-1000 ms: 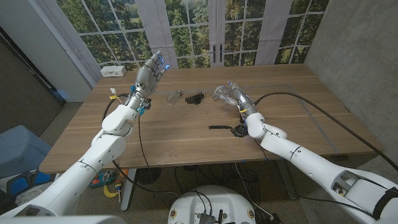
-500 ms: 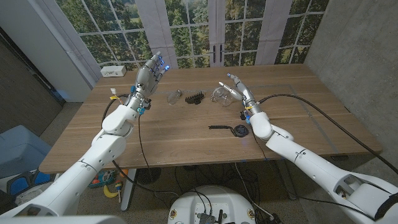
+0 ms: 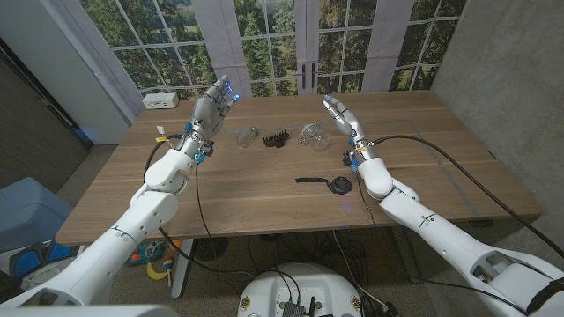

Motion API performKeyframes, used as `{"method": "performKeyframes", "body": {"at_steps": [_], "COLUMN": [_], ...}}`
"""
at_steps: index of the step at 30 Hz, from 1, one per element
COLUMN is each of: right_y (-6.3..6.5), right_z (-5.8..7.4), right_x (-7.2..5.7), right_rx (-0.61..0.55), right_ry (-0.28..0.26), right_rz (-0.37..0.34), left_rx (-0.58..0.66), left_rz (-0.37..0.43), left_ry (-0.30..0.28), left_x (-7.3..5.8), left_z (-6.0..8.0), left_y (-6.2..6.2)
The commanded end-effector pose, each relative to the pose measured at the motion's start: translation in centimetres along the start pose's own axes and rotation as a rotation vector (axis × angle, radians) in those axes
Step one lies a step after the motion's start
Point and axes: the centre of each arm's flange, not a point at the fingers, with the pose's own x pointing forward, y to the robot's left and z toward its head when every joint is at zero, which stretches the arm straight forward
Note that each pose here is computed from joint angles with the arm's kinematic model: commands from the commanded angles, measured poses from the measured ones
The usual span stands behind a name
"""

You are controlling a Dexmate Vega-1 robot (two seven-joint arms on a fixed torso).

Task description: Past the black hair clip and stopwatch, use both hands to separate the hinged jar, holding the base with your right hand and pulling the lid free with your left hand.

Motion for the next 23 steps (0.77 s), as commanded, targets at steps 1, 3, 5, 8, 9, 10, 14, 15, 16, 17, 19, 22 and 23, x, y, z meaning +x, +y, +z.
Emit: {"method": "performKeyframes", "body": {"at_steps": [1, 3, 5, 8, 9, 10, 14, 15, 16, 17, 19, 22, 23], "right_y": [-1.2, -1.3, -1.6, -2.1, -2.3, -2.5, -3.6, -3.9, -4.2, -4.5, -5.2, -6.2, -6.5], "right_z": [0.6, 0.5, 0.4, 0.1, 0.1, 0.0, -0.4, -0.7, -0.9, -1.2, -1.8, -2.7, -3.0], "right_x": [-0.6, -0.6, -0.7, -0.9, -1.0, -1.1, -1.2, -1.1, -1.0, -1.0, -0.9, -0.8, -0.8], "right_rx": [0.179, 0.215, 0.247, 0.298, 0.31, 0.325, 0.348, 0.368, 0.388, 0.407, 0.423, 0.455, 0.466], "right_ry": [-0.049, -0.045, -0.042, -0.037, -0.037, -0.038, -0.044, -0.041, -0.038, -0.036, -0.037, -0.037, -0.036], "right_rz": [-0.031, -0.03, -0.035, -0.04, -0.047, -0.054, -0.083, -0.092, -0.102, -0.11, -0.138, -0.178, -0.189], "left_rx": [-0.005, -0.006, -0.006, -0.011, -0.013, -0.013, -0.016, -0.016, -0.015, -0.016, -0.012, -0.011, -0.013], "left_rz": [-0.005, -0.002, 0.0, 0.007, 0.009, 0.009, 0.02, 0.023, 0.028, 0.033, 0.048, 0.081, 0.09], "left_ry": [0.018, 0.02, 0.026, 0.039, 0.044, 0.05, 0.069, 0.075, 0.082, 0.091, 0.111, 0.144, 0.153], "left_x": [-0.3, -0.4, -0.6, -0.7, -0.8, -0.8, -1.0, -1.1, -1.2, -1.3, -1.5, -1.9, -2.0], "left_z": [-0.3, -0.4, -0.4, -0.7, -0.8, -0.9, -1.3, -1.4, -1.5, -1.7, -2.1, -2.8, -3.0], "left_y": [0.5, 0.7, 0.8, 1.0, 1.0, 1.0, 1.2, 1.2, 1.3, 1.3, 1.5, 2.0, 2.1]}}
